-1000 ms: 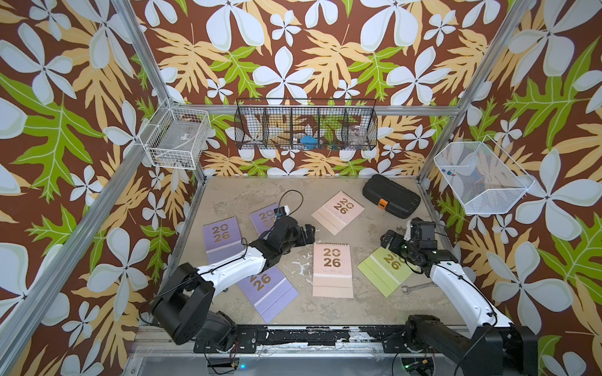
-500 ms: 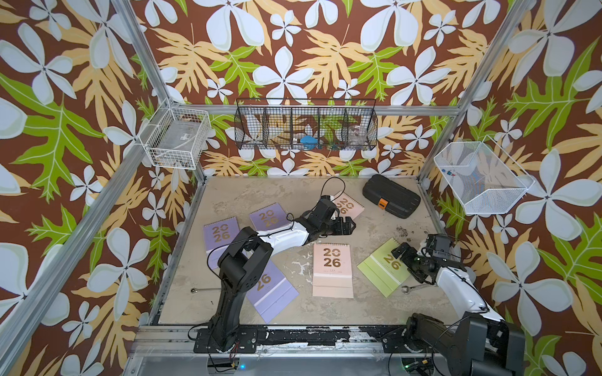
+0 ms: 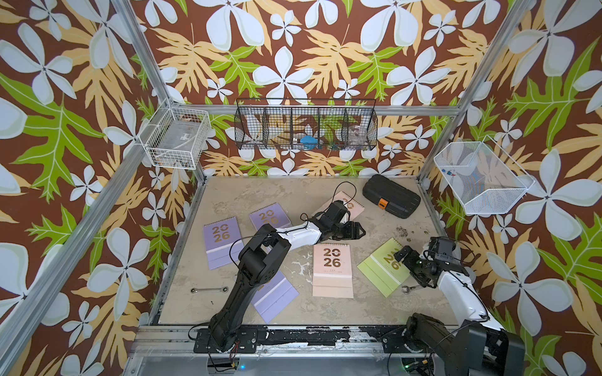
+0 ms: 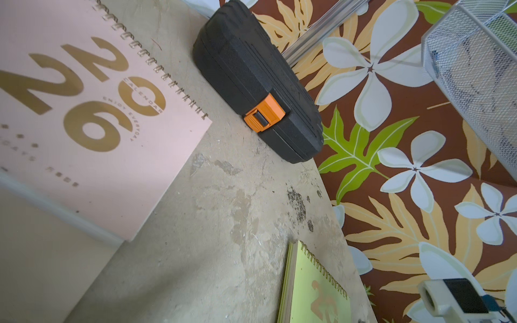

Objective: Stack the calendars
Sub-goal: Pick up the calendar at the center of the board.

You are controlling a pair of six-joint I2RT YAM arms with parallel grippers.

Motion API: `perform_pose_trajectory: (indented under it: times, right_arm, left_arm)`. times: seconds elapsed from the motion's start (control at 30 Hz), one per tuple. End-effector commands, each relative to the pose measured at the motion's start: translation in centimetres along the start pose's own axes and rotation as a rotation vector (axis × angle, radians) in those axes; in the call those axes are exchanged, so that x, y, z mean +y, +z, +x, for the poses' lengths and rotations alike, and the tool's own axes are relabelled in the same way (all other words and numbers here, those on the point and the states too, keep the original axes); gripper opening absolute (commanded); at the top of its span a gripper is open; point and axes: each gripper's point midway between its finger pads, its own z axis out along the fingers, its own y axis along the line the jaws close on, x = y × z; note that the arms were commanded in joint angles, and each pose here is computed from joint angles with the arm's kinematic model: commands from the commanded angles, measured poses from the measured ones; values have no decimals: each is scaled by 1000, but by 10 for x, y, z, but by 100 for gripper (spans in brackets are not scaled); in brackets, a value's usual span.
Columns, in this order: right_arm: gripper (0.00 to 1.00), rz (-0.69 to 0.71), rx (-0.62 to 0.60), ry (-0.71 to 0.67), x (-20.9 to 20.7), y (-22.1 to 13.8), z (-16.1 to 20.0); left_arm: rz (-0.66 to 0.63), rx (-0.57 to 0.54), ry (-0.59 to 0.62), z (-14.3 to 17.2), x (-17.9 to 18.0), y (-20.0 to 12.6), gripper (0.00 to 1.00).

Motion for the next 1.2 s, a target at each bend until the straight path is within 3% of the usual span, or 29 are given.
perform_pose_trajectory:
  times: [0.0,0.33,0.53,0.67,1.17]
  right_arm:
    - [100,-2,14,-2,-1,3,3]
    - [100,-27,60,14,-6,13,18]
    - [100,-117,83,61,-3,15,19]
    - [100,-152,102,83,-2,17,22]
    - [100,-34,118,134,-23,15,32]
  left_arm:
    - [24,24,-6,7,-8,5,73]
    - [35,70,-32,27,-12,26,51]
    - [36,98,-50,36,-6,35,31]
    - [40,123,-69,43,-3,41,23]
    - [19,189,-111,56,6,53,15]
